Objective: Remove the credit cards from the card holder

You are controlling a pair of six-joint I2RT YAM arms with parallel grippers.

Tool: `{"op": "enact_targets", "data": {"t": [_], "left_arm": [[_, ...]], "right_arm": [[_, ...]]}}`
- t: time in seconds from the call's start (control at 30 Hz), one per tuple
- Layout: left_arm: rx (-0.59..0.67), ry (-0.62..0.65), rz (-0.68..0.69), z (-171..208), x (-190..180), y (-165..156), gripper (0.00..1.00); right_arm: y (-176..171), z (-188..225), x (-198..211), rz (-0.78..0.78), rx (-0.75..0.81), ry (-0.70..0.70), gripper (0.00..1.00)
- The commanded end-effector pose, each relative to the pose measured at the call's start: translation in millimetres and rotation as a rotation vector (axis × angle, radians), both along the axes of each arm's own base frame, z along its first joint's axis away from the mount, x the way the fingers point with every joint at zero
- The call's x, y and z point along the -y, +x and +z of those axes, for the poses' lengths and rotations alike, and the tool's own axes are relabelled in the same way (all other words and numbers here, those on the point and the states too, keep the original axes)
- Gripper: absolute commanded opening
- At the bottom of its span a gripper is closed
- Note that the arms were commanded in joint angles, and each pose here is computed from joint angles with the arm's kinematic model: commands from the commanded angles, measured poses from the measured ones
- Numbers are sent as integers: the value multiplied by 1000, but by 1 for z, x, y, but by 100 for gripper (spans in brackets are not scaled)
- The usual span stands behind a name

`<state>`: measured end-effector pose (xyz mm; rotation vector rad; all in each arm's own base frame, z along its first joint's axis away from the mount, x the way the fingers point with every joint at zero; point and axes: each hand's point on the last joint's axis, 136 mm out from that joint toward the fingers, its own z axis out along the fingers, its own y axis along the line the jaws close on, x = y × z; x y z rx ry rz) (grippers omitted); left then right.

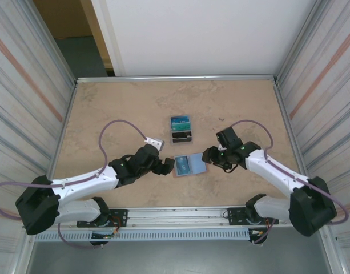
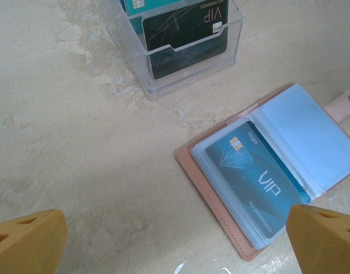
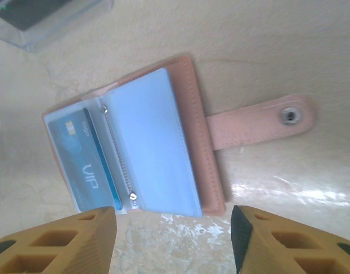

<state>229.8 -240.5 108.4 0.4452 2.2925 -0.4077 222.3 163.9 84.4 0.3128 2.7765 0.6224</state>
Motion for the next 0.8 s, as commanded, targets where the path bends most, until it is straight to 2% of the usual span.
{"op": "enact_targets", "data": {"t": [0.0,0.37,0.67,0.77], "left_arm": [[16,3,13,7,5,5,99],[-23,141,-11,-24,27,6,99],[-67,143,-23,-50,41,6,99],[-69,152,-21,-56,41,7,99]], "right_arm": [[-9,8,22,-21,28,-72,55],[-2,61,-11,95,239,125,46],[-1,62,-36,181,269,144,49],[1,50,-43,190,233,147,48]]}}
